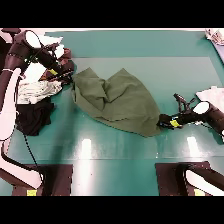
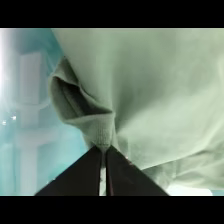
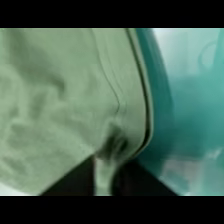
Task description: Fold the shirts.
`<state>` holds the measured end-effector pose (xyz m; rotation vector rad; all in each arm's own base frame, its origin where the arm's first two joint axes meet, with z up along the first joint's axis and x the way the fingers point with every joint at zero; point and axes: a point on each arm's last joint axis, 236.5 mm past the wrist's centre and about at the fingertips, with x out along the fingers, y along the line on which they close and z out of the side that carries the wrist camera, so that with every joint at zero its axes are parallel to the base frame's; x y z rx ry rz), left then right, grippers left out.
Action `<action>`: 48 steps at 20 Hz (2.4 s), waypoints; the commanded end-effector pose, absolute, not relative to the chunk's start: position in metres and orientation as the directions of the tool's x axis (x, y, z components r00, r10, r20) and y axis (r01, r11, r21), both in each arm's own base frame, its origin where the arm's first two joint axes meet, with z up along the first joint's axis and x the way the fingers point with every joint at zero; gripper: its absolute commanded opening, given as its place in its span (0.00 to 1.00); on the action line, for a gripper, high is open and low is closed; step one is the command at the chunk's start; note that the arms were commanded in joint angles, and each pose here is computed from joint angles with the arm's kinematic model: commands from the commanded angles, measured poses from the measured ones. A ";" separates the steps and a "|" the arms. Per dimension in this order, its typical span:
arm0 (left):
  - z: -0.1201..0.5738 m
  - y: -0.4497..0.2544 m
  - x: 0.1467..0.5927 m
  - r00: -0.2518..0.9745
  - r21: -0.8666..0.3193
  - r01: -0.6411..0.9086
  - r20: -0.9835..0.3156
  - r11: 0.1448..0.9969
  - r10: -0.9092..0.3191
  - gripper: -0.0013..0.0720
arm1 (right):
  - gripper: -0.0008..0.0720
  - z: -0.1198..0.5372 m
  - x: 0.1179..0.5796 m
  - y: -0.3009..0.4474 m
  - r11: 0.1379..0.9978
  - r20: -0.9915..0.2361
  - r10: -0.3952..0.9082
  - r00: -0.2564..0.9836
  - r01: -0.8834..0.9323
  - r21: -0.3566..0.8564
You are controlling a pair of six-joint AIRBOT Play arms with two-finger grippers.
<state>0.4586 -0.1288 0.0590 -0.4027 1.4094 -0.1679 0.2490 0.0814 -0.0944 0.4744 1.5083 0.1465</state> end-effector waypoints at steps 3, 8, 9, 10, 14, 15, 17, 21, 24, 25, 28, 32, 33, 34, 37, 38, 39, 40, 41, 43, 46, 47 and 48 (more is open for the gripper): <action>0.073 -0.143 0.447 0.140 -0.425 -0.112 -0.901 0.898 -0.410 0.06 | 0.04 -0.033 0.300 0.113 0.894 -0.880 0.430 0.201 0.039 0.446; 0.113 -0.139 0.431 0.195 -0.431 -0.099 -0.892 0.897 -0.408 0.06 | 0.04 0.085 0.340 0.107 0.889 -0.766 0.436 0.473 -0.093 0.448; 0.123 -0.138 0.426 0.207 -0.434 -0.094 -0.889 0.896 -0.408 0.06 | 0.04 0.112 0.342 0.103 0.890 -0.731 0.431 0.530 -0.116 0.441; 0.135 -0.138 0.422 0.230 -0.438 -0.083 -0.883 0.895 -0.410 0.06 | 0.04 0.137 0.341 0.098 0.894 -0.695 0.423 0.582 -0.144 0.424; 0.198 -0.121 0.416 0.428 -0.444 -0.103 -0.828 0.890 -0.363 0.06 | 0.04 0.215 0.326 0.066 0.928 -0.576 0.356 0.736 -0.203 0.314; 0.208 -0.116 0.409 0.445 -0.440 -0.110 -0.823 0.891 -0.352 0.06 | 0.04 0.232 0.322 0.059 0.936 -0.545 0.336 0.768 -0.206 0.286; 0.221 -0.113 0.394 0.453 -0.445 -0.129 -0.822 0.886 -0.346 0.06 | 0.04 0.277 0.312 0.066 0.925 -0.431 0.365 0.825 -0.268 0.270; 0.287 -0.119 0.369 0.597 -0.549 -0.084 -0.696 0.831 -0.399 0.06 | 0.04 0.358 0.295 0.064 0.940 -0.255 0.333 0.908 -0.298 0.166; 0.366 -0.108 0.329 0.773 -0.616 -0.002 -0.502 0.788 -0.389 0.05 | 0.04 0.403 0.279 0.045 0.973 -0.188 0.228 0.955 -0.228 0.022; 0.394 -0.106 0.310 0.818 -0.642 0.041 -0.419 0.766 -0.395 0.06 | 0.04 0.421 0.270 0.046 0.974 -0.150 0.225 0.963 -0.228 -0.003; 0.474 -0.110 0.239 0.883 -0.710 0.230 -0.136 0.666 -0.450 0.05 | 0.03 0.485 0.230 0.061 0.964 0.005 0.259 0.966 -0.258 -0.068; 0.584 -0.097 0.114 0.820 -0.649 0.562 0.356 0.513 -0.448 0.05 | 0.03 0.559 0.155 0.040 0.979 0.197 0.148 0.969 -0.114 -0.171; 0.579 -0.091 0.110 0.839 -0.693 0.528 0.338 0.491 -0.426 0.05 | 0.03 0.565 0.144 0.037 0.983 0.212 0.133 0.968 -0.101 -0.156; 0.560 -0.097 0.113 0.854 -0.744 0.474 0.259 0.470 -0.451 0.05 | 0.03 0.568 0.136 0.038 0.983 0.219 0.144 0.965 -0.114 -0.145; 0.471 -0.116 0.136 0.847 -0.808 0.227 -0.111 0.543 -0.520 0.05 | 0.03 0.545 0.146 0.039 0.982 0.111 0.145 0.983 -0.157 0.104; 0.444 -0.110 0.153 0.848 -0.794 0.142 -0.211 0.591 -0.487 0.05 | 0.03 0.516 0.168 0.036 0.977 -0.008 0.133 0.991 -0.130 0.170; 0.416 -0.099 0.174 0.851 -0.777 0.048 -0.298 0.628 -0.433 0.05 | 0.03 0.480 0.192 0.030 0.973 -0.146 0.112 0.983 -0.078 0.220; 0.389 -0.092 0.195 0.844 -0.746 -0.014 -0.366 0.666 -0.392 0.05 | 0.04 0.441 0.216 0.022 0.966 -0.283 0.086 0.955 -0.011 0.257; 0.359 -0.090 0.214 0.824 -0.721 -0.062 -0.427 0.690 -0.372 0.05 | 0.04 0.398 0.241 0.016 0.957 -0.411 0.083 0.908 0.042 0.286; 0.282 -0.098 0.259 0.752 -0.712 -0.173 -0.542 0.680 -0.376 0.05 | 0.04 0.314 0.291 0.009 0.944 -0.594 0.102 0.798 0.110 0.311; 0.164 -0.120 0.309 0.666 -0.764 -0.326 -0.604 0.557 -0.439 0.05 | 0.04 0.185 0.351 0.023 0.888 -0.738 0.220 0.638 0.183 0.423; 0.133 -0.118 0.322 0.669 -0.769 -0.366 -0.609 0.524 -0.426 0.05 | 0.04 0.151 0.366 0.027 0.862 -0.751 0.249 0.612 0.213 0.460; 0.106 -0.113 0.335 0.683 -0.768 -0.397 -0.613 0.502 -0.398 0.05 | 0.04 0.117 0.382 0.027 0.840 -0.762 0.258 0.594 0.252 0.481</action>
